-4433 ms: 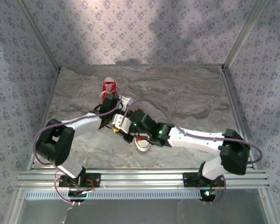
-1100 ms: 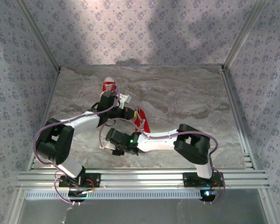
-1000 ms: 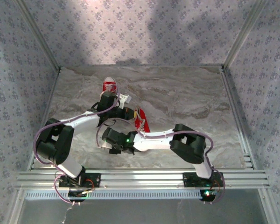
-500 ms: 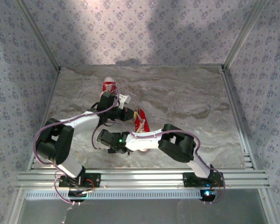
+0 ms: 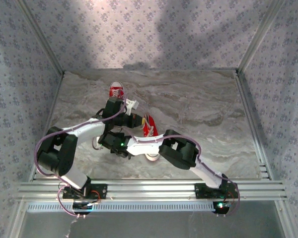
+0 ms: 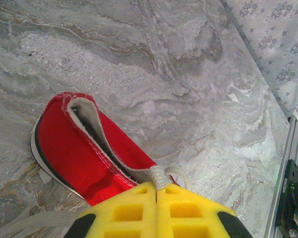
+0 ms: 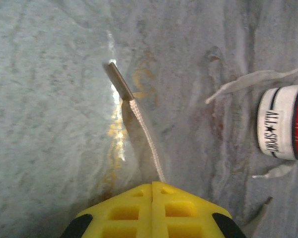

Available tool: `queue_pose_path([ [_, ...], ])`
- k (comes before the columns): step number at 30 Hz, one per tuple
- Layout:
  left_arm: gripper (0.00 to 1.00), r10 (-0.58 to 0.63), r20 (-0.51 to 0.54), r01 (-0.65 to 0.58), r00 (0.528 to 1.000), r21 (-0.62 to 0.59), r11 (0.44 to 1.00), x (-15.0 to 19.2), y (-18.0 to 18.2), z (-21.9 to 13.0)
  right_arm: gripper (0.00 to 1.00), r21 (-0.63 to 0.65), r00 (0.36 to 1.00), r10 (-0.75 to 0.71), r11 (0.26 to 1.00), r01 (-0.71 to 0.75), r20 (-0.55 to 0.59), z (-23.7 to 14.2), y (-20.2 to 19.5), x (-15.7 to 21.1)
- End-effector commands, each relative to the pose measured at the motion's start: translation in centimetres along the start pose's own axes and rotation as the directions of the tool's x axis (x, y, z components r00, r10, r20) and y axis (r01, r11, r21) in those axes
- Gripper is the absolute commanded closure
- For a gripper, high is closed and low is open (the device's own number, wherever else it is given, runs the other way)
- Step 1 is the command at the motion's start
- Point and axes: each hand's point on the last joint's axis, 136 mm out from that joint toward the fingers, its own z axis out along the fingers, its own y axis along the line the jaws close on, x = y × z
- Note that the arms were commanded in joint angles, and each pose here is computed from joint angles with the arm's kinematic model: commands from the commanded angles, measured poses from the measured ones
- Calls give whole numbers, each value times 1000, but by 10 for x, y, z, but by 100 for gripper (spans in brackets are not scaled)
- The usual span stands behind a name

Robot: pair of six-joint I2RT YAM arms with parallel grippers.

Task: Tie the shoes

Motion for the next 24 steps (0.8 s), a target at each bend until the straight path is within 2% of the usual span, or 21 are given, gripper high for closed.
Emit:
queue_pose_path([
  [1, 100, 48, 21, -49, 999, 31, 998, -10, -13, -5, 95, 6, 999, -9, 1000, 9, 33, -20, -2, -10],
  [4, 100, 64, 20, -65, 998, 29, 997, -8, -12, -4, 93, -36, 991, 5, 999, 0, 134, -67, 7, -27],
  [8, 100, 107, 29, -108, 994, 33, 994, -6, -12, -5, 89, -108, 953, 124, 989, -98, 277, -142, 7, -38],
  [10, 100, 134, 30, -135, 991, 38, 990, -4, -13, -5, 86, -138, 922, 219, 973, -184, 320, -168, 0, -29],
  [14, 100, 224, 24, -225, 974, 55, 973, 2, -18, -4, 83, -142, 832, 447, 894, -424, 327, -191, -22, 23],
  [17, 100, 316, 6, -316, 949, 49, 948, 9, -22, -2, 72, -118, 691, 643, 754, -646, 331, -198, -56, 78],
  [19, 100, 361, -9, -360, 933, 42, 932, 13, -23, 1, 61, -103, 566, 750, 629, -771, 343, -203, -83, 113],
  [22, 100, 400, -21, -399, 916, 43, 916, 16, -24, 3, 54, -73, 377, 857, 426, -902, 351, -209, -119, 163],
  [24, 100, 445, -28, -443, 895, 51, 895, 19, -27, 6, 44, -48, 249, 914, 278, -959, 320, -207, -142, 197],
])
